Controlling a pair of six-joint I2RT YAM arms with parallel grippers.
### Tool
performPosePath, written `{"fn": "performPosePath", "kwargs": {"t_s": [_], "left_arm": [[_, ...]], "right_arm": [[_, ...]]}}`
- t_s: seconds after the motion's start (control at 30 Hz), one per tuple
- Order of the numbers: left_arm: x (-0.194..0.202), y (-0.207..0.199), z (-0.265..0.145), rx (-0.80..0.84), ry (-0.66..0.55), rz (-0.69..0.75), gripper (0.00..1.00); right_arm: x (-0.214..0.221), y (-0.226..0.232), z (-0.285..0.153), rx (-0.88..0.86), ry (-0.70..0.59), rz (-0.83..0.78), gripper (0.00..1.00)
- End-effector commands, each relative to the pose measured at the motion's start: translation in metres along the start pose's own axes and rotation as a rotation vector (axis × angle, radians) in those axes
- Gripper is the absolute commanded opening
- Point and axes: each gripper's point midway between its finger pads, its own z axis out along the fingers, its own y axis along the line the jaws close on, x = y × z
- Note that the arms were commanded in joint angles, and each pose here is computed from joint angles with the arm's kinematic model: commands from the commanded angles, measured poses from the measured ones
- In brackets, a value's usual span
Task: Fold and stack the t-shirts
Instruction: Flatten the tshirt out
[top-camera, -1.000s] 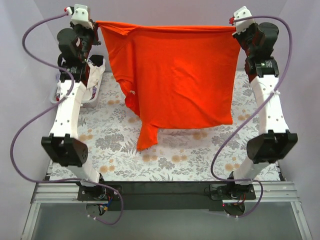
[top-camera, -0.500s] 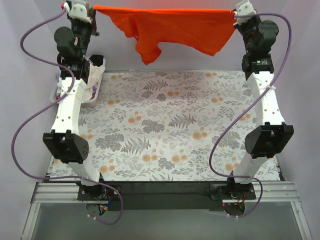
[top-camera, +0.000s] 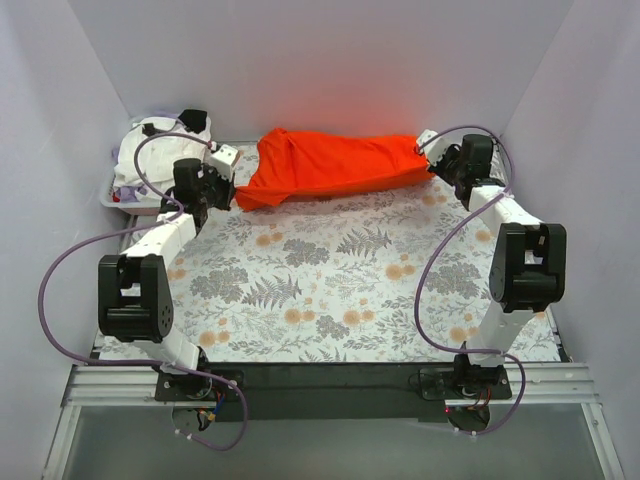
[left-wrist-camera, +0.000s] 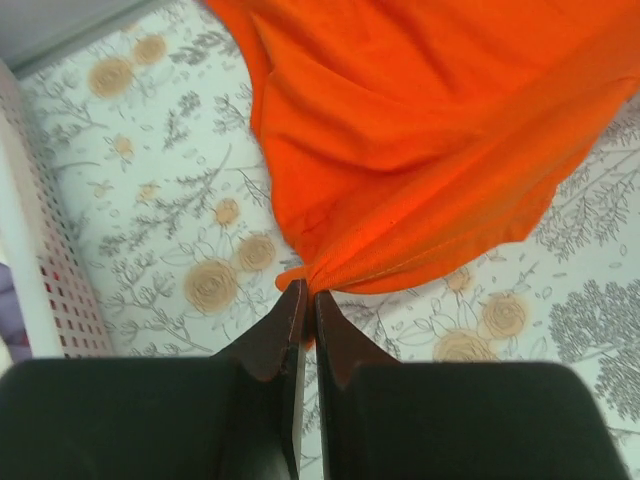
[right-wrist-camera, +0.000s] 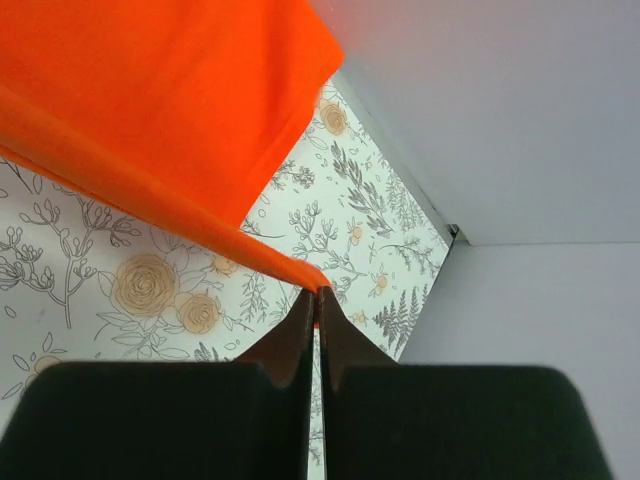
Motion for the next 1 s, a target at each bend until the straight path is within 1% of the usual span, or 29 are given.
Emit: {"fn": "performPosePath", "kwargs": {"t_s": [0.0,0.03,0.07,0.1,0.13,0.2,0.23,0.27,0.3,0.33,0.37,0.4,0.43,0.47,0.5,0.53,0.57,0.6,0.63,0.67,0.7,0.73,0.77,0.8,0.83,0.87,0.9,0.93,0.97], "left_arm": [[-0.036,0.004,-0.011,0.008,-0.042,0.014,0.00],[-0.047,0.009,-0.013,-0.001,-0.033,0.003,0.00],[-0.046,0.010,-0.010,0.005,-0.014,-0.009,0.00],[-0.050,0.010,-0.011,0.013,-0.003,-0.007,0.00],[-0.067,0.014,-0.017,0.013,0.002,-0.006,0.00],[-0.075,0.016,-0.019,0.021,0.031,0.012,0.00],[-0.066,0.012,-0.025,0.045,0.097,0.008,0.00],[-0.082,0.013,-0.032,0.058,0.086,0.027,0.00],[-0.079,0.010,-0.036,0.081,0.110,0.060,0.00],[-0.070,0.002,-0.048,0.115,0.160,0.057,0.00],[-0.071,-0.004,-0.055,0.146,0.165,0.071,0.00],[-0.061,-0.015,-0.066,0.196,0.192,0.089,0.00],[-0.065,-0.023,-0.083,0.212,0.175,0.111,0.00],[-0.062,-0.030,-0.093,0.234,0.176,0.130,0.00],[-0.039,-0.047,-0.105,0.297,0.230,0.115,0.00],[-0.040,-0.054,-0.123,0.317,0.216,0.168,0.00],[-0.030,-0.060,-0.131,0.345,0.234,0.197,0.00],[-0.004,-0.080,-0.147,0.428,0.304,0.165,0.00],[0.006,-0.088,-0.158,0.475,0.313,0.215,0.00],[0.015,-0.099,-0.172,0.512,0.321,0.231,0.01],[0.042,-0.117,-0.190,0.591,0.390,0.205,0.03],[0.055,-0.129,-0.199,0.638,0.415,0.225,0.07],[0.061,-0.135,-0.209,0.656,0.412,0.269,0.33],[0.070,-0.142,-0.218,0.679,0.437,0.271,0.42],[0.078,-0.149,-0.223,0.704,0.454,0.275,0.45],[0.079,-0.150,-0.226,0.707,0.453,0.277,0.51],[0.078,-0.151,-0.228,0.711,0.459,0.266,0.55],[0.073,-0.150,-0.226,0.702,0.455,0.256,0.60],[0.071,-0.148,-0.223,0.678,0.467,0.216,0.63]], "right_arm": [[-0.016,-0.034,-0.011,0.087,-0.031,-0.027,0.01],[-0.022,-0.038,-0.011,0.085,-0.041,-0.024,0.01],[-0.020,-0.035,-0.013,0.061,-0.026,-0.013,0.01],[-0.023,-0.037,-0.015,0.058,-0.027,-0.013,0.01],[-0.029,-0.043,-0.018,0.063,-0.033,-0.014,0.01],[-0.033,-0.046,-0.028,0.050,-0.019,-0.014,0.01],[-0.035,-0.046,-0.032,0.043,-0.019,-0.023,0.01],[-0.038,-0.046,-0.037,0.034,-0.019,-0.031,0.01],[-0.042,-0.046,-0.047,0.027,-0.020,-0.043,0.01],[-0.039,-0.039,-0.054,-0.005,-0.004,-0.045,0.01],[-0.031,-0.028,-0.058,-0.039,0.015,-0.067,0.01],[-0.037,-0.027,-0.073,-0.038,0.002,-0.087,0.01],[-0.020,-0.024,-0.084,-0.050,0.038,-0.083,0.01],[-0.015,-0.011,-0.099,-0.075,0.043,-0.125,0.01],[-0.009,0.001,-0.106,-0.106,0.046,-0.145,0.01],[0.001,0.017,-0.116,-0.151,0.070,-0.163,0.01],[-0.001,0.020,-0.132,-0.155,0.060,-0.228,0.01],[0.017,0.048,-0.138,-0.228,0.087,-0.244,0.01],[0.026,0.063,-0.148,-0.270,0.105,-0.257,0.01],[0.029,0.073,-0.161,-0.288,0.106,-0.279,0.01],[0.045,0.097,-0.167,-0.361,0.116,-0.349,0.01],[0.054,0.112,-0.173,-0.405,0.128,-0.374,0.01],[0.062,0.126,-0.185,-0.453,0.144,-0.387,0.12],[0.074,0.142,-0.191,-0.497,0.163,-0.398,0.28],[0.080,0.149,-0.195,-0.517,0.181,-0.395,0.53],[0.083,0.151,-0.199,-0.521,0.193,-0.395,0.67],[0.086,0.150,-0.202,-0.520,0.214,-0.392,0.72],[0.086,0.148,-0.202,-0.515,0.218,-0.385,0.74],[0.086,0.146,-0.200,-0.520,0.225,-0.370,0.74]]}}
